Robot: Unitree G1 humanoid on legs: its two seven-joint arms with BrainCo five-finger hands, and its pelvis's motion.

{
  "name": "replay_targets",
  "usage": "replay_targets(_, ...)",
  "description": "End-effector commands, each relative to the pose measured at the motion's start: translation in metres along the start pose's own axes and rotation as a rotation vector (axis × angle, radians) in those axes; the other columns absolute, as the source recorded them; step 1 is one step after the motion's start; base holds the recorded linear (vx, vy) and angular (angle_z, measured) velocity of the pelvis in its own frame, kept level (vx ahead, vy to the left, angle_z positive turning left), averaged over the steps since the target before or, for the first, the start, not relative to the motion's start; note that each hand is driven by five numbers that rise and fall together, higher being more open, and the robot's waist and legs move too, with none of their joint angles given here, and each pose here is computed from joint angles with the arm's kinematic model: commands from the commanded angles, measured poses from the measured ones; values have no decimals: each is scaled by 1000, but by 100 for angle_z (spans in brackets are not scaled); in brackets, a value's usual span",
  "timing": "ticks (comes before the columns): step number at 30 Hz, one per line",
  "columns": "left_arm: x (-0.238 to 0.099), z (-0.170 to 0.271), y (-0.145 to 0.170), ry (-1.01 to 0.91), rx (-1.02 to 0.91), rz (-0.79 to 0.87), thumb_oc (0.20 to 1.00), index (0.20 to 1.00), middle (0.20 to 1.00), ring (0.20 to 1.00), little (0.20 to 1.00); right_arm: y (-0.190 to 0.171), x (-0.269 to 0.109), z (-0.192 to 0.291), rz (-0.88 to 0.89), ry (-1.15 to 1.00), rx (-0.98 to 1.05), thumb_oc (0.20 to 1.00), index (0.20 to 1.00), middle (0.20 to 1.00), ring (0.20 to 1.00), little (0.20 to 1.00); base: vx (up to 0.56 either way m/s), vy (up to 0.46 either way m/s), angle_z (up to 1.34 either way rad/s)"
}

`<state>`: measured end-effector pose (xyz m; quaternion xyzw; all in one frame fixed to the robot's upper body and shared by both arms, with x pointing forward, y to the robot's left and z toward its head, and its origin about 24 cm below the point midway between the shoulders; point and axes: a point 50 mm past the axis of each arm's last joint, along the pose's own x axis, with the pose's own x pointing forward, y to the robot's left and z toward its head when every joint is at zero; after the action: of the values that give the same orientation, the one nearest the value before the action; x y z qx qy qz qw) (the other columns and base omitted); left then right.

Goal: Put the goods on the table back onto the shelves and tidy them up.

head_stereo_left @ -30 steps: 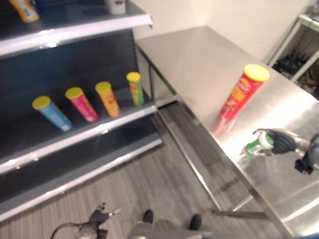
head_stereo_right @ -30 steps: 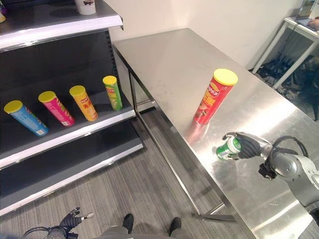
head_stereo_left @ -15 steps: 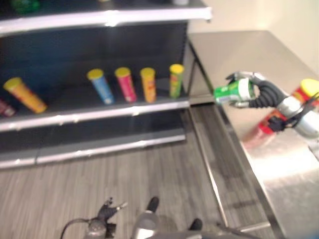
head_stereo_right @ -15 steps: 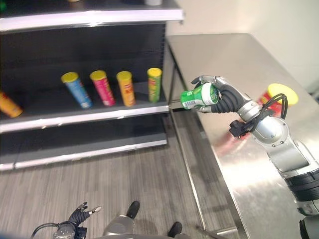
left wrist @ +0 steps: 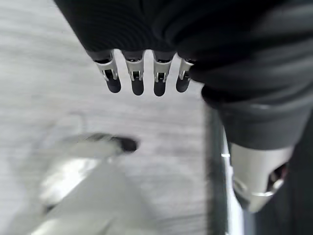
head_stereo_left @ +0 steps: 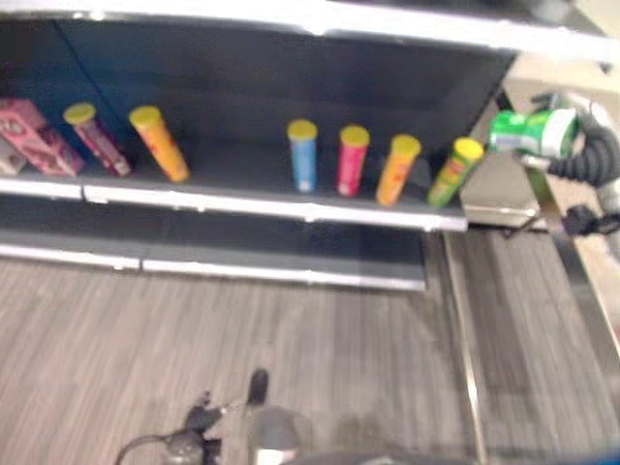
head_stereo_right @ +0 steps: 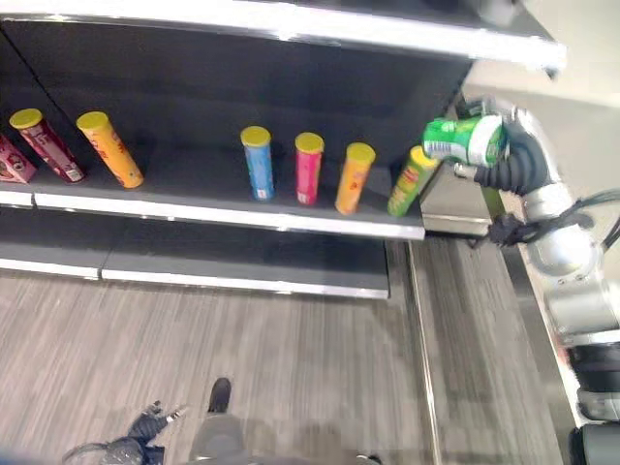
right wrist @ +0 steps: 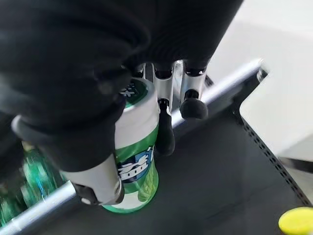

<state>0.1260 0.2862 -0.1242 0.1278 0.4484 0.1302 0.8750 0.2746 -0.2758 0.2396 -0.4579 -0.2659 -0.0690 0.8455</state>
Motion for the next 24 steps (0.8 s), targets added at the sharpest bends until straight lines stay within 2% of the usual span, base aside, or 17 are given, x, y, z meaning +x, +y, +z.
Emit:
replay_targets(1,-5,-2,11,-29,90,17,1000,1000,1000,1000,1000,-39,19,26,-123,-125,-126,200,200,200,200,200,-67,458,-5)
replay_targets(7,-3,7,22,-58,120,24,1000,1000,1000,1000,1000,-72,20,35,-230,-174,-86,200,200,200,200,200,-14,300,14)
replay_targets(11,-1,15,22,-72,126,19,1000,1000,1000,1000,1000,-100,33,36,-265,-152,-187,200,200,200,200,200,4,67,-6)
replay_targets(15,0,17,23,-77,106,25,1000,1000,1000,1000,1000,-123,42,29,-308,-94,-197,200,200,200,200,200,51,6,17)
replay_targets(21,-1,14,27,-70,133,15,1000,1000,1000,1000,1000,-142,58,21,-247,11,-276,200,200,200,200,200,87,-71,-3)
replay_targets(24,-1,13,28,-68,133,10,1000,1000,1000,1000,1000,-140,73,15,-170,73,-305,200,200,200,200,200,81,-78,11)
